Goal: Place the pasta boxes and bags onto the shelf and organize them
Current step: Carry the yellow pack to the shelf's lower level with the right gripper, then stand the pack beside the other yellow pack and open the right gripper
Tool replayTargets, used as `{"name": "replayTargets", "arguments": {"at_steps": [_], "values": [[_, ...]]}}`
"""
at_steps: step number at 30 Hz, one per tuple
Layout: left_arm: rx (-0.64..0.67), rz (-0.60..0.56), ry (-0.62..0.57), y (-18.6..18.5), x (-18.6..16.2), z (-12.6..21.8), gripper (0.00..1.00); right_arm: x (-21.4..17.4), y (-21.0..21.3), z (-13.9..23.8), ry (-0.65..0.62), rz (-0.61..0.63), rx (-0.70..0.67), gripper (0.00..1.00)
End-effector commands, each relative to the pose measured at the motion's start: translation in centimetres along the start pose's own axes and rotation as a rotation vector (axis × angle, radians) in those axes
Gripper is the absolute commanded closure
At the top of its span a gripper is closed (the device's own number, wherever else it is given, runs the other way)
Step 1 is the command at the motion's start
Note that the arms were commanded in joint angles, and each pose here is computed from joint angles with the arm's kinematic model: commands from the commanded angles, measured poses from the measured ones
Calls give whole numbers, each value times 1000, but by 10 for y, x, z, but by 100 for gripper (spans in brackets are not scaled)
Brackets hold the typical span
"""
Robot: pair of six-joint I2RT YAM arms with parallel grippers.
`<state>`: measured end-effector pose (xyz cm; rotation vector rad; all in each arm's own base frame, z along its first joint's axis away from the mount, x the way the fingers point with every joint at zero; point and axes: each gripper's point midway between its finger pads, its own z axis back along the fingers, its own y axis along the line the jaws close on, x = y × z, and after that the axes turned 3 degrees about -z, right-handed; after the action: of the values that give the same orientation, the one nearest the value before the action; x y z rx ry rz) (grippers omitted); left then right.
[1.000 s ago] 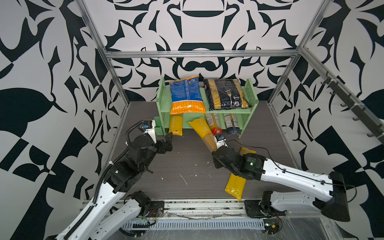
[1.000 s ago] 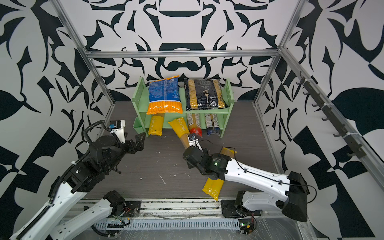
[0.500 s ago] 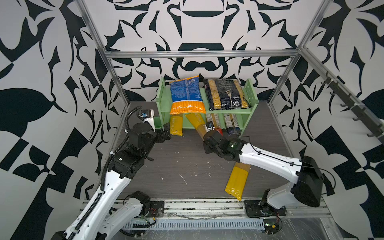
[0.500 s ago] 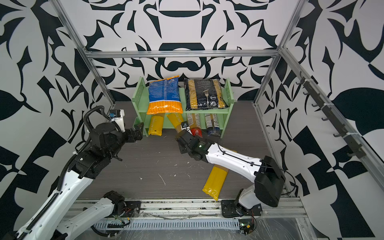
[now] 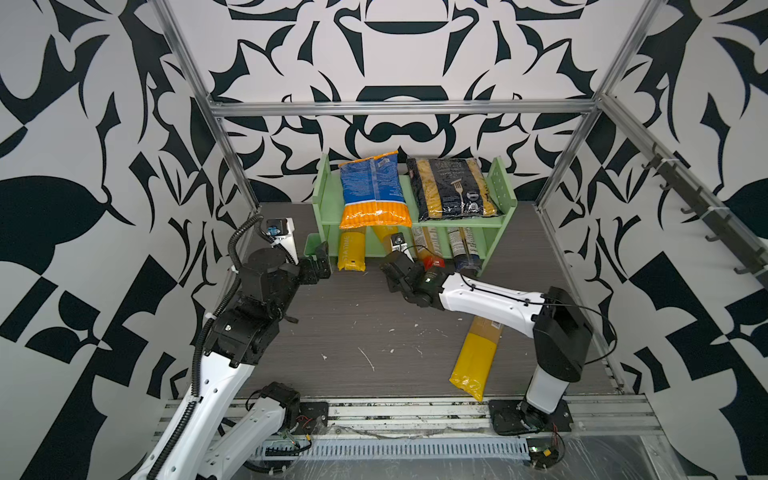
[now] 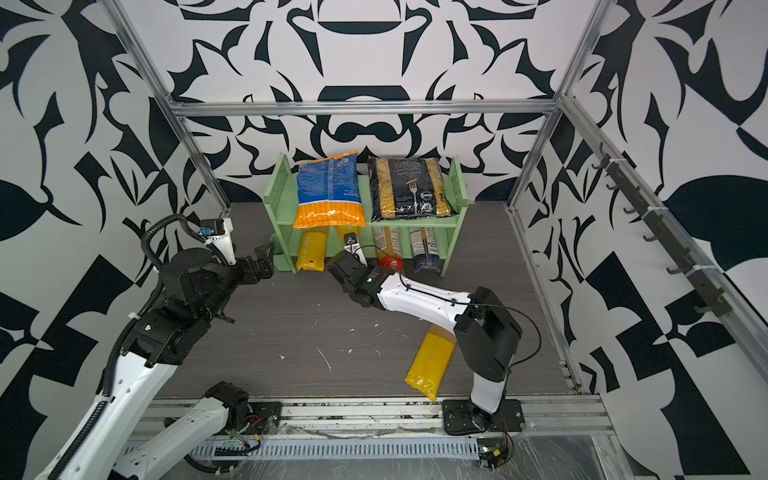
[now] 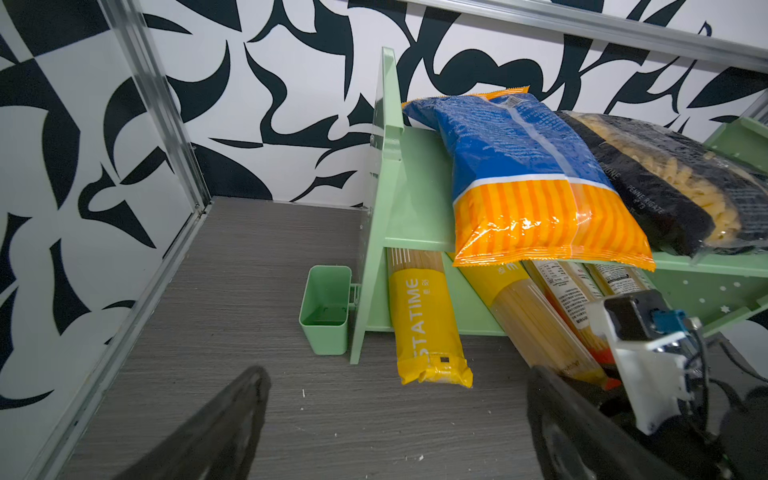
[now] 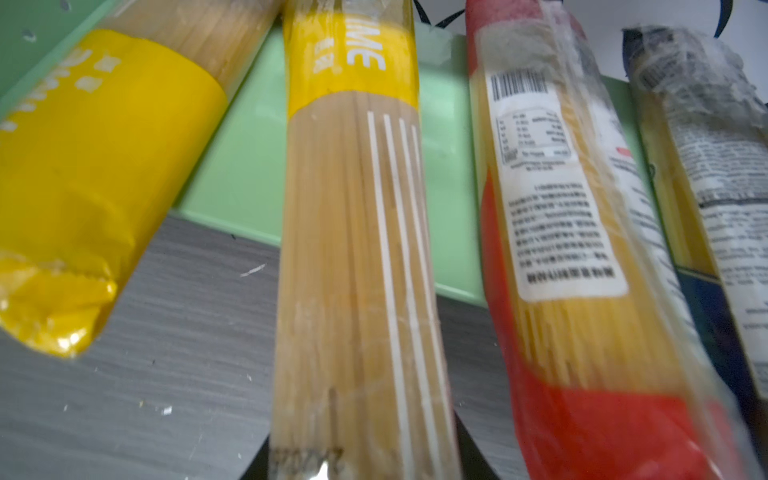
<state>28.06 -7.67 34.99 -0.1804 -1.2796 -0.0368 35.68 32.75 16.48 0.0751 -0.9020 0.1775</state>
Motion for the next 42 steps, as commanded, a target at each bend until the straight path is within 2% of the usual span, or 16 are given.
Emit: {"name": "replayTargets", "arguments": {"at_steps": [1, 14, 42], "values": [[1, -5, -18, 3, 6, 8, 1, 71, 16, 19, -191, -123, 46, 100], [50, -15, -38, 18, 8, 19, 1, 59, 54, -10, -110, -130, 118, 100], [85, -7, -54, 31, 3, 50, 1, 3, 126, -31, 47, -146, 250, 100]]}}
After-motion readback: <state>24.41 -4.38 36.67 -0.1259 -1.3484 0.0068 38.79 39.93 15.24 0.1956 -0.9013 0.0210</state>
